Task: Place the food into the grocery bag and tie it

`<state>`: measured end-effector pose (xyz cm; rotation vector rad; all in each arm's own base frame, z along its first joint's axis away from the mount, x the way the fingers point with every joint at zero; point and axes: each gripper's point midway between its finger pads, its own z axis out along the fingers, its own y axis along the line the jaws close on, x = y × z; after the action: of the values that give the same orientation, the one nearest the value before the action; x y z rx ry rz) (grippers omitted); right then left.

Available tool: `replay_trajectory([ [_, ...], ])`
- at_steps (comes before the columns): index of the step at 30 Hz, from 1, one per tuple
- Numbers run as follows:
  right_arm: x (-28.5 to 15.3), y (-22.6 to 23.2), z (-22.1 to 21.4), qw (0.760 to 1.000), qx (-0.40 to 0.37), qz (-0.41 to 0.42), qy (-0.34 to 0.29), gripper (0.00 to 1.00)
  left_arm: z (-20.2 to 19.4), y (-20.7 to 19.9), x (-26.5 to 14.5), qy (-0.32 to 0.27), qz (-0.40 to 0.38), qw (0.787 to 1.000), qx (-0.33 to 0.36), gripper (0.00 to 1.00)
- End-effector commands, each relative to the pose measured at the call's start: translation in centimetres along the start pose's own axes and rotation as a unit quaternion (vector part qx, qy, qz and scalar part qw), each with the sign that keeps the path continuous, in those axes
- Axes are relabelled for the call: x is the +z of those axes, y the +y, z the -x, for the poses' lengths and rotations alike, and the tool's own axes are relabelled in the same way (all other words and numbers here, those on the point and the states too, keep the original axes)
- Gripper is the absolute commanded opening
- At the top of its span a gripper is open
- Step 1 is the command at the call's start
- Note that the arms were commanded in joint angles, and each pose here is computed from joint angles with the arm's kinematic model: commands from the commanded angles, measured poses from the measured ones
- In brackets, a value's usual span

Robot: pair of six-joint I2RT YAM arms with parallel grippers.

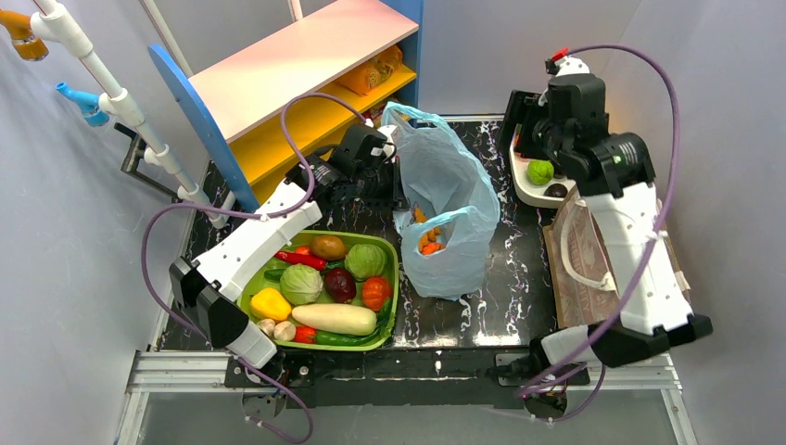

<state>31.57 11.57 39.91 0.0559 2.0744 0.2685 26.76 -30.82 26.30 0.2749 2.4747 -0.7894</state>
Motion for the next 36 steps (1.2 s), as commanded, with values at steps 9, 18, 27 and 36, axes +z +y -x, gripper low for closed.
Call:
replay_trajectory([
  [9,10.1,-8.2,0.5,0.979,0.144,-0.118,0.085,0.79,-1.3,0.0,-3.0,0.0,-0.01,1.0,0.019,0.0],
  [18,17.3,-12.7,-0.9,0.959,0.201,-0.147,0.134,0.82,-2.0,0.4,-3.6,0.007,-0.008,0.999,0.038,0.0],
  [27,23.1,-17.4,-2.0,0.951,0.222,-0.17,0.136,0.86,-2.0,0.6,-3.8,0.014,-0.004,0.998,0.062,0.0],
  [36,28.8,-18.8,-2.1,0.958,0.229,-0.135,0.11,0.88,-2.1,1.6,-3.9,0.024,0.02,0.996,0.087,0.0],
])
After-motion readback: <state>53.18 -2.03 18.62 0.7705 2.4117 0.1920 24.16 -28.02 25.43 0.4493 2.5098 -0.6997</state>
